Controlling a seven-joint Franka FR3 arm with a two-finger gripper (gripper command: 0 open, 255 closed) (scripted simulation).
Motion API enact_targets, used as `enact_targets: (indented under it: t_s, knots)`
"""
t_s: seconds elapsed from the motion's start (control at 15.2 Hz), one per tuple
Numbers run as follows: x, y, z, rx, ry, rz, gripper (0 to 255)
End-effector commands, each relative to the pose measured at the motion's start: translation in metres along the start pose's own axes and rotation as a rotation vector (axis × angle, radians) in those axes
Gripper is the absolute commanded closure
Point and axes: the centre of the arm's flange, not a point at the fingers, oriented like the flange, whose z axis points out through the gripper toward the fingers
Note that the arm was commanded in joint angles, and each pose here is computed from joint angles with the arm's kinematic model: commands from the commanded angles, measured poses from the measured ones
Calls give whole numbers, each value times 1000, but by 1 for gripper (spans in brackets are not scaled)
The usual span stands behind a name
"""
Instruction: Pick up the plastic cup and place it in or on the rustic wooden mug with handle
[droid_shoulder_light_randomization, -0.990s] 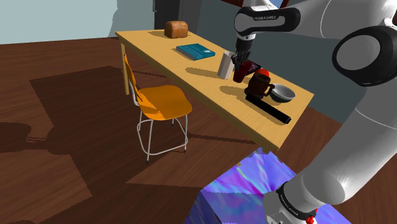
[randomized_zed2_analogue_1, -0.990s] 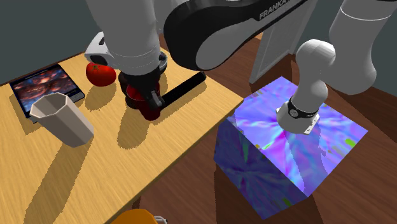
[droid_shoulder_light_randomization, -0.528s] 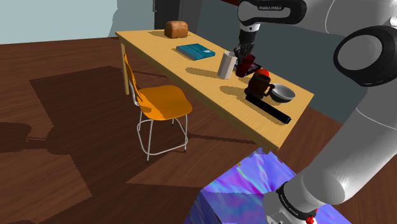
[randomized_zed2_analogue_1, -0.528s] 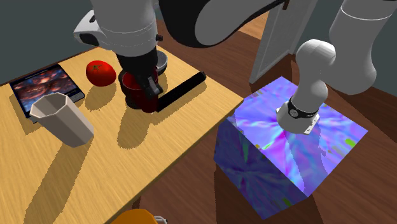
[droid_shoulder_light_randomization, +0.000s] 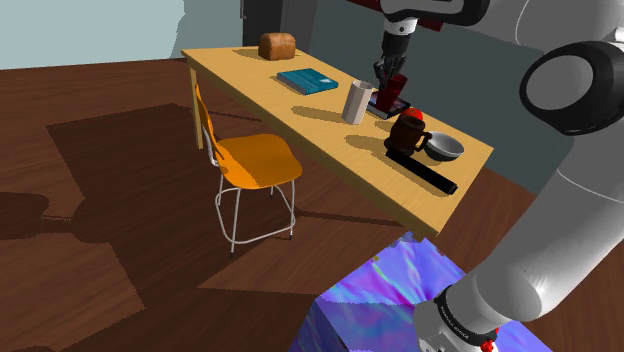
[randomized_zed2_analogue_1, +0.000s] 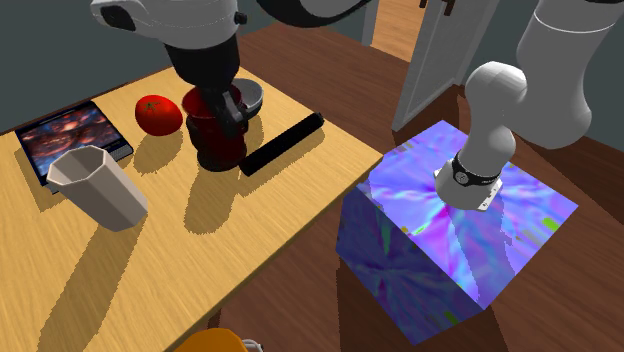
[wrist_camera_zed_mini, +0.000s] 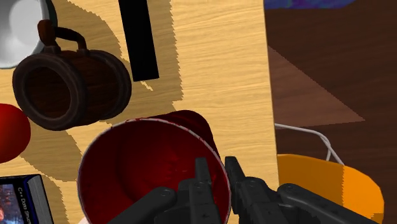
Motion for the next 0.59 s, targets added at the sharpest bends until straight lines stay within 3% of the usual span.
enact_targets:
  t_s: [0.0,0.53]
  knots:
    - [-5,20,-2,0,0,0,255]
    - [-29,123,4,0,0,0,255]
